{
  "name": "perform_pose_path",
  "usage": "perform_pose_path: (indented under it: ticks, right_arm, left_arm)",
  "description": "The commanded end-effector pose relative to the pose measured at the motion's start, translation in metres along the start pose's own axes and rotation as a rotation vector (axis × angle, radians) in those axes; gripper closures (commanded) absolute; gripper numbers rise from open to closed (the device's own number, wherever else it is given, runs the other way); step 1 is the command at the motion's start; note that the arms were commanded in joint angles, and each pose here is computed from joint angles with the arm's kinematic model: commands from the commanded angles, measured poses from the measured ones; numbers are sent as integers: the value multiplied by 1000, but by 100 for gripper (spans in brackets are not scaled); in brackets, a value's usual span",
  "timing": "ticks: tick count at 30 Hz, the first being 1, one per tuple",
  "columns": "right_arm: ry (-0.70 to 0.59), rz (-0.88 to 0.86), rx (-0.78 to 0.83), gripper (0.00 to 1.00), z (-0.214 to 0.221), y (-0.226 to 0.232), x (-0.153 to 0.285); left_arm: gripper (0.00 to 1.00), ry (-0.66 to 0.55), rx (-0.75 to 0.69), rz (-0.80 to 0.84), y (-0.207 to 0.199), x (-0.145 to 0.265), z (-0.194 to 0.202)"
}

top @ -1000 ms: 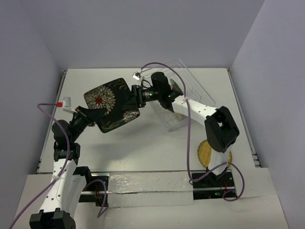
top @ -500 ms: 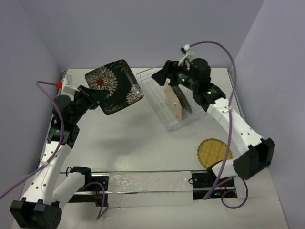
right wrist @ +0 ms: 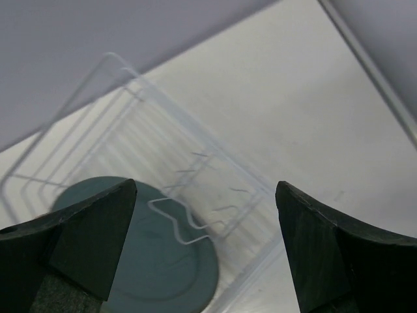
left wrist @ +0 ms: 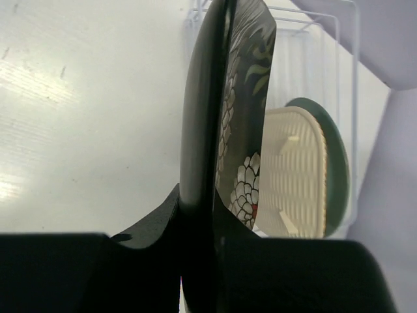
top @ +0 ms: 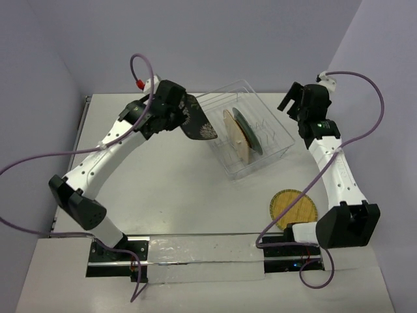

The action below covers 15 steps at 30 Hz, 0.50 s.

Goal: Load the plates into the dish rack

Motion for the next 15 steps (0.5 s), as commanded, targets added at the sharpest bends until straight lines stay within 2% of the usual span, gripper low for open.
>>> perform_pose_path:
  ticks: [1,8,15]
  right_arm:
    - [56,144,21,6,13,-36,-29]
    - [186,187,35,6,45,-54,-67]
    - [271,207,-31,7,62,-75,-96]
  left_arm:
    - [100,-155,97,-60,-20,31,-36]
    - [100,-141,5,-89,-46,18,-14]
    - [100,-112,-76,-63,-66,5,3]
Point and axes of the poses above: each gripper's point midway between its finger pads, its own x axis back along the fingers, its own y axis along the line the jaws close on, z = x × y, the point moved 4 cm from there along x, back along the fingers, and after that the axes turned 1 degree about -x, right-handed, at the moved point
